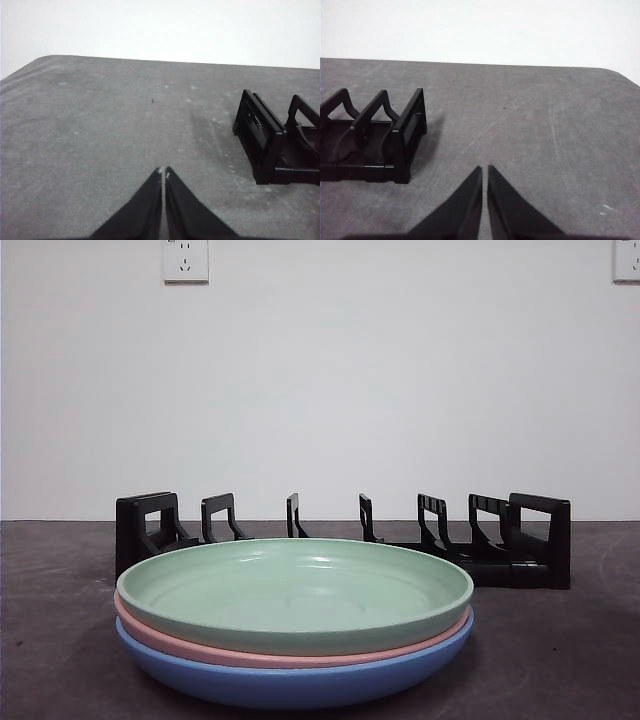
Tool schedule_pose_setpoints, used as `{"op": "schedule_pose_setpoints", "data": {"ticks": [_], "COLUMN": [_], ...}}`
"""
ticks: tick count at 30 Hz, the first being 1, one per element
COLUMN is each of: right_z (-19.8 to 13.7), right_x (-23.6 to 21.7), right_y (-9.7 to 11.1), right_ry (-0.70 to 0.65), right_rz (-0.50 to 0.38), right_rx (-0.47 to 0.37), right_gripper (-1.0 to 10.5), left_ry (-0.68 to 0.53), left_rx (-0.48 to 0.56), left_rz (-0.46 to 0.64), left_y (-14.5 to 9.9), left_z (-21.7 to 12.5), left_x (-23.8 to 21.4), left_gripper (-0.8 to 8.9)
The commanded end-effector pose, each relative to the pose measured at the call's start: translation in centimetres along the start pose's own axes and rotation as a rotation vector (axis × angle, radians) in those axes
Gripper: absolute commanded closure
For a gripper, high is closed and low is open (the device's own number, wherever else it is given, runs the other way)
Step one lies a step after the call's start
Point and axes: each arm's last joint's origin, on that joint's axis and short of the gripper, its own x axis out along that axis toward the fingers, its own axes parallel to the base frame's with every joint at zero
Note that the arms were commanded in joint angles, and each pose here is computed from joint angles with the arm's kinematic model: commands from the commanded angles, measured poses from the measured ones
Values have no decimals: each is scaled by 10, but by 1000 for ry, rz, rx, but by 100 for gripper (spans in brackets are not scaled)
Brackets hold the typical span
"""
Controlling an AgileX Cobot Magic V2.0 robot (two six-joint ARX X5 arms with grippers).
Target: Place the plate
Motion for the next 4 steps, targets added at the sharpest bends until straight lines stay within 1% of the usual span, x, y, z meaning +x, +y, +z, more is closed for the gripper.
{"op": "schedule_pose_setpoints", "data": {"ticks": [1, 4], "right_z": [0, 0], "right_x": [0, 0], "right_y": [0, 0], "right_ry": [-8, -8], "right_rz": [-3, -3], "right_rx": [17, 17], "right_gripper": [931, 930], "left_ry": [7, 7], "left_rx": [-4, -4], "left_rz": [0, 0], "left_y": [0, 0], "left_z": [-5, -5], "left_x": [2, 2], "left_gripper": [806, 806]}}
